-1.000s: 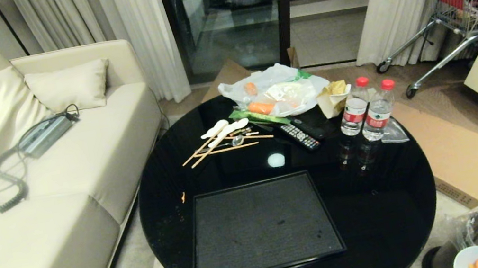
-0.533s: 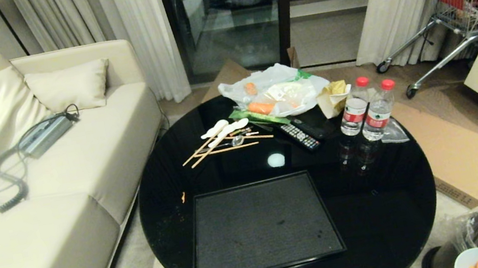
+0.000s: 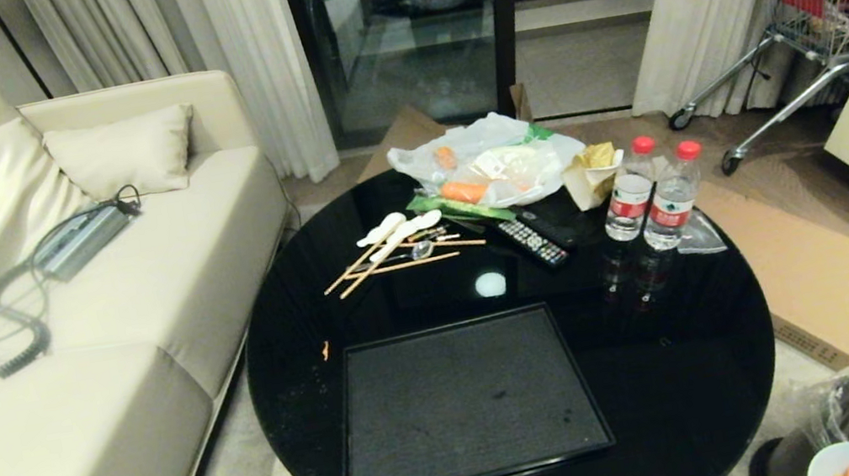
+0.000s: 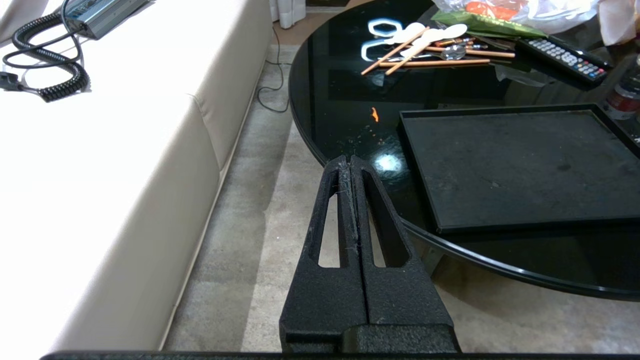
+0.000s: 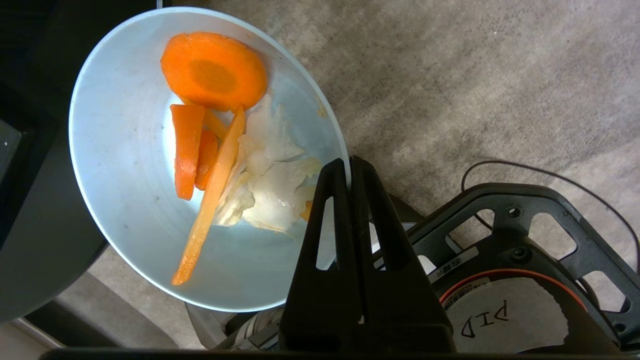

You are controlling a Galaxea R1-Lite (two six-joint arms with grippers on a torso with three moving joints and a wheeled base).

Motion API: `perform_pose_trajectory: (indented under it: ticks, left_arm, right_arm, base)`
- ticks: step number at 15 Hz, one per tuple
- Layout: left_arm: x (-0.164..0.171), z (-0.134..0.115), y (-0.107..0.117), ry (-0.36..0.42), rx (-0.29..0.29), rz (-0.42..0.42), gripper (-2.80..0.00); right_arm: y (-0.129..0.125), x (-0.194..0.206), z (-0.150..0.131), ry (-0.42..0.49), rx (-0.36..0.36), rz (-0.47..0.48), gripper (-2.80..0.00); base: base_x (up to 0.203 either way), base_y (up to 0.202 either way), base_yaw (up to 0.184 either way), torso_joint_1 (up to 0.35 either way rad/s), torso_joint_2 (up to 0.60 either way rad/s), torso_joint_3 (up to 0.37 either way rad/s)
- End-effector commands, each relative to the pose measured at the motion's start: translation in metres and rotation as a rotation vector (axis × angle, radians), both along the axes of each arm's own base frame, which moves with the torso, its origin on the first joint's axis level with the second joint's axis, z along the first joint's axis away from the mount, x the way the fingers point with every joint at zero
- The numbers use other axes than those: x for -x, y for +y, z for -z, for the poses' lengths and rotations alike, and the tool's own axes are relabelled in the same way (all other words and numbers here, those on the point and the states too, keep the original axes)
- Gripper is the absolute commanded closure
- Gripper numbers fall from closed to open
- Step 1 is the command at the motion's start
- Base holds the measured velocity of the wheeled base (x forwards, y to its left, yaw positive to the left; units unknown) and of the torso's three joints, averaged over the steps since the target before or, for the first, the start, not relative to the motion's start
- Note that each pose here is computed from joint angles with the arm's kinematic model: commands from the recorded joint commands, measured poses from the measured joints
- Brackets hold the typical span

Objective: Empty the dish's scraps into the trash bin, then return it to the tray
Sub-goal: Move the bowl over the trash can

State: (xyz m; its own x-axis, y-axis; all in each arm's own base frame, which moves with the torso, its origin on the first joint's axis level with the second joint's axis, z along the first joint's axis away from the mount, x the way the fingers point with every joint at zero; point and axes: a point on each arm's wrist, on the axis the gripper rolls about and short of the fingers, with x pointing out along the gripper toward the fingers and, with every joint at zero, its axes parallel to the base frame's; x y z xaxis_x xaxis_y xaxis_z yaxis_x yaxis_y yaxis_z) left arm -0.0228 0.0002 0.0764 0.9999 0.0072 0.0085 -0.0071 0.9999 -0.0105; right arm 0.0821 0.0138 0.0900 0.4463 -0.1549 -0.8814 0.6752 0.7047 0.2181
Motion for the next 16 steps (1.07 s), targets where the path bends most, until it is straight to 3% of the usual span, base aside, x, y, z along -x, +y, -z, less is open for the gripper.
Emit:
perform_pose_trajectory:
  ticks: [1, 6, 16]
  left_arm:
    - [0.0000, 0.0000, 0.0000, -0.001, 0.000, 0.000, 0.00]
    - [0.0000, 0.0000, 0.0000, -0.001, 0.000, 0.000, 0.00]
    - [0.0000, 0.0000, 0.0000, -0.001, 0.000, 0.000, 0.00]
  right_arm:
    - [0.0000, 0.0001, 0.0005, 0.002, -0.006, 0.018, 0.00]
    - [-0.0001, 0.0002, 0.0004, 0.000, -0.005, 0.019, 0.00]
    - [-0.0004, 0.0014, 0.0011, 0.002, -0.005, 0.020, 0.00]
  base:
    - [0.000, 0.000, 0.000, 0.000, 0.00, 0.000]
    - [-0.001, -0.042, 0.002, 0.001, 0.00, 0.001]
    - [0.000, -0.184, 0.006, 0.001, 0.00, 0.002]
